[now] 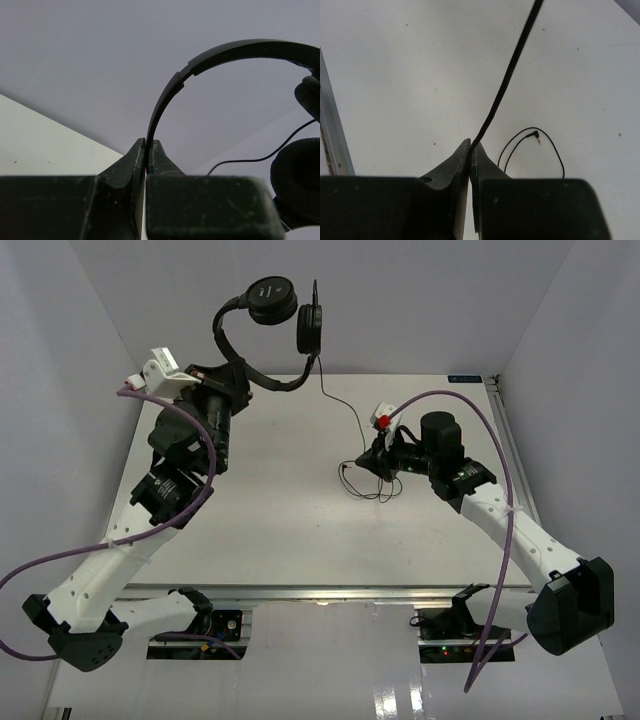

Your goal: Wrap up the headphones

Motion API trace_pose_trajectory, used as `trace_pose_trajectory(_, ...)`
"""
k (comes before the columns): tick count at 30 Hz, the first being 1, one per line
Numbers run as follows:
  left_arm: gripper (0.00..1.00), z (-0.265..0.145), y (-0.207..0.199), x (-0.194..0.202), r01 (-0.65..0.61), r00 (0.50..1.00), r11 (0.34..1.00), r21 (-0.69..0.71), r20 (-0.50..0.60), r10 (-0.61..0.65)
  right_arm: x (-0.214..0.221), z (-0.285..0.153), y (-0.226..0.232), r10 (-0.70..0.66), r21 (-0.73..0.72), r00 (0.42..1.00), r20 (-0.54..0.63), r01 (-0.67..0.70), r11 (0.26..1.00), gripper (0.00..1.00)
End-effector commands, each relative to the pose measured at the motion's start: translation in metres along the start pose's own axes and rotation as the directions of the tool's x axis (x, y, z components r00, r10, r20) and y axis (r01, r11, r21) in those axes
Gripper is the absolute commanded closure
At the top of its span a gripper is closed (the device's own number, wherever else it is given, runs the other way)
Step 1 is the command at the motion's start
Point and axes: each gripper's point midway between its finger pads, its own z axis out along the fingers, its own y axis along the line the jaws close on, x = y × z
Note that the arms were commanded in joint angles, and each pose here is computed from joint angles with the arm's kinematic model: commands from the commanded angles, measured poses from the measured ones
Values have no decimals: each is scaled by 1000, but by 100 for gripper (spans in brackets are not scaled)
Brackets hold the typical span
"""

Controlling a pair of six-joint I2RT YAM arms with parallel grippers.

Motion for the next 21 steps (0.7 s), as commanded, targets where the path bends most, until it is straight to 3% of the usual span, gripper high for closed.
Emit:
trace_pose_trajectory(1,100,25,-1,-8,5,993,998,-67,114,3,-39,-12,6,-180,30,984,12,180,983,92)
trace_pose_trajectory(5,100,44,16,15,-86,991,989,-122,92,97,-49,-23,1,-331,94,939,-93,339,936,92)
trace_pose_trajectory(14,100,70,61,57,-291,955,936,-196,-10,295,-129,-70,-30,-586,280,793,-168,609,742,92)
trace_pose_trajectory(21,100,82,80,83,-231,972,954,-191,-85,218,-100,-51,-21,-691,87,673,-264,730,678,92)
